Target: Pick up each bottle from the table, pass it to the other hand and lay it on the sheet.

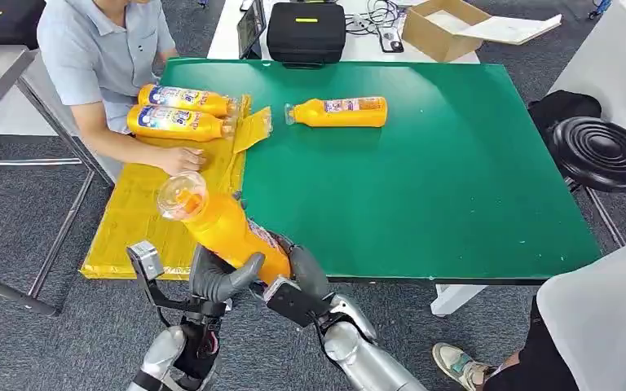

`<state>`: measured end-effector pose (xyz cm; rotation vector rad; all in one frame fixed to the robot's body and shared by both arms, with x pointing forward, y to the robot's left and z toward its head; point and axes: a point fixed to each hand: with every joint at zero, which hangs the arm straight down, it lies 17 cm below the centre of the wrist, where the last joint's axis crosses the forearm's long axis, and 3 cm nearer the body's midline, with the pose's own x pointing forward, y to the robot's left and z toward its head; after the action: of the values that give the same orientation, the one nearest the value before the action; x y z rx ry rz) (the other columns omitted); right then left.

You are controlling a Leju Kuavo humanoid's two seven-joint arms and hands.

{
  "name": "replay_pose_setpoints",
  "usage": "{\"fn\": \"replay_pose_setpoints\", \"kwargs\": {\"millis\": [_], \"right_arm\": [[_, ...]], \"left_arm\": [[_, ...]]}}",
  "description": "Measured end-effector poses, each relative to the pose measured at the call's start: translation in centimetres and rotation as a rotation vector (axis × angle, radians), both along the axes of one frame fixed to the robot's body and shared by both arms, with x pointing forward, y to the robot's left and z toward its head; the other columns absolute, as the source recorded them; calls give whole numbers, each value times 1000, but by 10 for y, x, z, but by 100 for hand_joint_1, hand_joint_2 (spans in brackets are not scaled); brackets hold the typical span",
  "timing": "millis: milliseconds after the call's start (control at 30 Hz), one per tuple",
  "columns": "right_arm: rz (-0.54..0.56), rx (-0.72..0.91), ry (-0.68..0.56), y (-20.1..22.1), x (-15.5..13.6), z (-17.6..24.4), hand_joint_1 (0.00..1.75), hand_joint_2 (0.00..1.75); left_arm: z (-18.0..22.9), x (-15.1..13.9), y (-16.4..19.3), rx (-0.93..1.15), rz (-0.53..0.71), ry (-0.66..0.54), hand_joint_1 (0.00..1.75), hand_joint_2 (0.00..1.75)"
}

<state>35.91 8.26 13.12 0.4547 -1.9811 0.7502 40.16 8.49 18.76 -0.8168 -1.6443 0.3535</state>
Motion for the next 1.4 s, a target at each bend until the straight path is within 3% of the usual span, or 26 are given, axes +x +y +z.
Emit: {"fn": "replay_pose_setpoints", "kwargs": {"millis": [33, 300, 333, 367, 400, 500, 533, 733, 1067, 1233, 1400], "right_arm": [[0, -1, 1, 0, 0, -1, 175, 175], [-15, -25, -18, -1, 1, -5, 175, 175], [-20, -34, -27, -1, 1, -6, 168, 175], [-29, -43, -37, -1, 3, -6, 12, 175], [-36, -50, -47, -1, 4, -6, 0, 175], [-66, -84, -85, -2, 6, -9, 0, 175], [-72, -95, -92, -3, 6, -11, 0, 0], [-130, -175, -212, -3, 5, -13, 0, 0], [-152, -241, -287, -1, 2, -19, 0, 0], [-122, -221, -276, 9, -14, -22, 0, 0], [-149, -198, -260, 8, -14, -20, 0, 0]], "left_arm": [[0, 0, 0, 0, 0, 0, 175, 175], [-2, 1, 1, -8, -9, 13, 175, 175], [-2, 1, 1, -6, -10, 12, 175, 175], [-2, 1, 1, -2, -11, 11, 175, 175], [-2, 2, 1, 6, -14, 7, 175, 175], [0, 4, 2, 19, -18, -3, 175, 175], [1, 6, 2, 24, -20, -3, 175, 175], [-3, 18, 8, 131, -15, -12, 175, 175], [-19, 55, 38, 411, 17, -35, 175, 175], [-9, 97, 95, 552, 188, -60, 175, 175], [1, 115, 126, 706, 308, -106, 175, 175]]}}
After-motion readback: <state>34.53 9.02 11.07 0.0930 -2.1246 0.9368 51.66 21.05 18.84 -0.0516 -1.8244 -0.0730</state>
